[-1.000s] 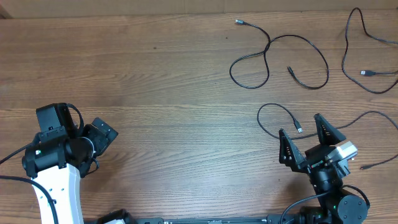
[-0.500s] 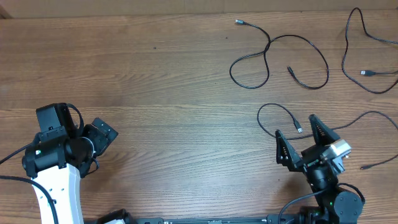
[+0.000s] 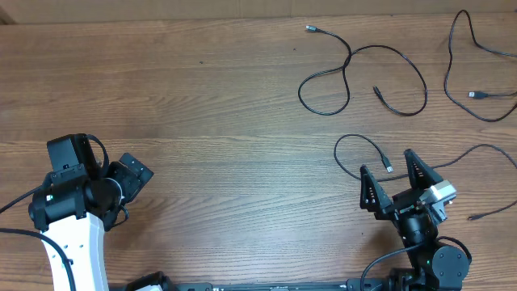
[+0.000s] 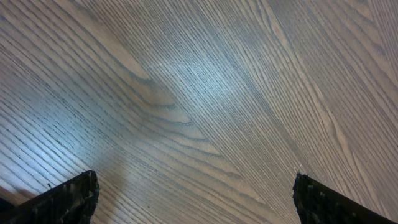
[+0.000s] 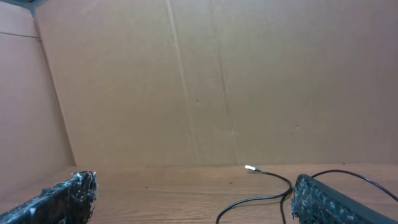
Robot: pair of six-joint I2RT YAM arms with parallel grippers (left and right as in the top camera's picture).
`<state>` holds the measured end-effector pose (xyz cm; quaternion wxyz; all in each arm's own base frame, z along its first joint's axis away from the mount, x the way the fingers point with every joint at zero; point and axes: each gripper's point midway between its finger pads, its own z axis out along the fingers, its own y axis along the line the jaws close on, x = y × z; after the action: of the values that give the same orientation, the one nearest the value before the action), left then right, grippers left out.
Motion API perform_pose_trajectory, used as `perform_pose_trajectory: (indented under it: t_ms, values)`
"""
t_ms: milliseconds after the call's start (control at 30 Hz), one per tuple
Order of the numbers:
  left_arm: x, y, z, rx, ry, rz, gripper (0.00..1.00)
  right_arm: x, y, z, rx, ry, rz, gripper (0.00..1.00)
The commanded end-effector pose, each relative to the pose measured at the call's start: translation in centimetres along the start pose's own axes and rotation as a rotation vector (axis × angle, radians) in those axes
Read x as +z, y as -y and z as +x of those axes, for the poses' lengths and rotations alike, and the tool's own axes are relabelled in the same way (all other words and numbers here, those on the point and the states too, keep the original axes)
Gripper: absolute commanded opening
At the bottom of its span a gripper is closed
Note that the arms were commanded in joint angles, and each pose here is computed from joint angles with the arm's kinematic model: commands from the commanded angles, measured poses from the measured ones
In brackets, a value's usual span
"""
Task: Untangle cables
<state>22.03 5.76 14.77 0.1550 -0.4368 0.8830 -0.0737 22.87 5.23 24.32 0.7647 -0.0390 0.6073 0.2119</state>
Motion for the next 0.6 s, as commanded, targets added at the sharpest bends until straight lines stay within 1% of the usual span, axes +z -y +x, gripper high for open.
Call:
perform_pose_trajectory:
  t_ms: [0, 167, 400, 500, 567]
  values:
    - [0.0, -0.3, -0.1, -0.014, 0.007, -0.009, 1.00, -0.1, 0.2, 0.2, -0.006, 0.005, 0.009, 1.00]
    - [0.0, -0.3, -0.1, -0.014, 0.008, -0.009, 0.99, -0.1, 0.4, 0.8, 0.003, -0.018, 0.018, 1.00]
    - [0.0, -0.3, -0.1, -0.014, 0.007, -0.009, 1.00, -0.9, 2.0, 6.4, 0.085, -0.245, 0.093, 1.00]
    - [0.0, -0.3, -0.1, -0.014, 0.007, -0.009, 0.99, -0.9, 2.2, 6.4, 0.067, -0.242, 0.102, 1.00]
    - [0.0, -0.3, -0.1, -0.014, 0.007, -0.009, 1.00, -0.9, 2.1, 6.4, 0.004, -0.246, 0.093, 1.00]
